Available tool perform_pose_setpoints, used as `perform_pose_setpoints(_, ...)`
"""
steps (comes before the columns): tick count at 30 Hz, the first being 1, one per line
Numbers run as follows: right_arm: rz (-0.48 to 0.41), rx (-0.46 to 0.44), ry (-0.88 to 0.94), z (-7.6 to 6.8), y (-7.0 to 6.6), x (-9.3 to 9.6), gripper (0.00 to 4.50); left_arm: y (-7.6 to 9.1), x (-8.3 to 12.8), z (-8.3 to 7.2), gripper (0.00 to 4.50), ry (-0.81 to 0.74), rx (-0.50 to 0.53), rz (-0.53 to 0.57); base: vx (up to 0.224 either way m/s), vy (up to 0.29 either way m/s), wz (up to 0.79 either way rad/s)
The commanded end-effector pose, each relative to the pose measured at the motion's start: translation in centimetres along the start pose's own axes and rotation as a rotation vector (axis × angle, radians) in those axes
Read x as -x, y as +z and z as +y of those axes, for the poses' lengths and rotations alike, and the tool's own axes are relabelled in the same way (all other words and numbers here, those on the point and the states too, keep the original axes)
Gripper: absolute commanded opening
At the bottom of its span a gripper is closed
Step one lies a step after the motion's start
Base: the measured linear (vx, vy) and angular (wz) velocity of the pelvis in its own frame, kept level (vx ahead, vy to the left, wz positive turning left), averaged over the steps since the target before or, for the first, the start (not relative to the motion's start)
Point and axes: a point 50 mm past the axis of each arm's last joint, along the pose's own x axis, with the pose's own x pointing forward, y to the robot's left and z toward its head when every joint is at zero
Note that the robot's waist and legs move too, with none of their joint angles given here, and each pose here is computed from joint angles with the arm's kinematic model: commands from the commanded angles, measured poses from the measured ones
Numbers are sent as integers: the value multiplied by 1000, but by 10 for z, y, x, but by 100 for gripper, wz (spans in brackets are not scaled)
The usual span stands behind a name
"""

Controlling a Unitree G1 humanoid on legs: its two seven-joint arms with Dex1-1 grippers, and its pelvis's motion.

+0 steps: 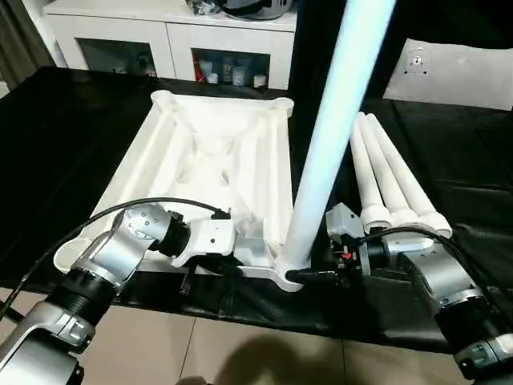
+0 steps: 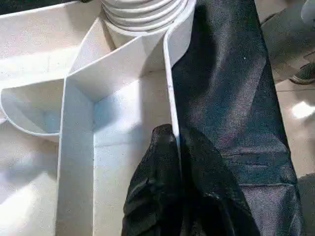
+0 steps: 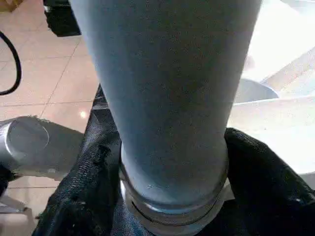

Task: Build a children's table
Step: Rotate leg to tighten

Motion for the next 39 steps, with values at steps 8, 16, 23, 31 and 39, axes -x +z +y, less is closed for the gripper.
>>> perform_pose_setpoints(8,-49,-72,23,6,-5,-6,274,-9,-14,-14,0,-130,-1,54,0,0,0)
perform_pose_setpoints(16,-198,-217,-206,17,-17,-33,272,-5,-18,-5,0,175,211,-97,-7,-1,0)
perform_pose_setpoints(23,-295,-414,-539,4,-14,-80,271,7,-28,10,0,556,472,-155,0,0,0)
perform_pose_setpoints(31,-247,-526,-781,-17,-2,-104,270,37,-46,30,0,790,592,-179,0,0,0)
perform_pose_setpoints(39,-248,-456,-828,-16,-9,-90,367,36,-48,25,0,754,550,-129,13,-3,0)
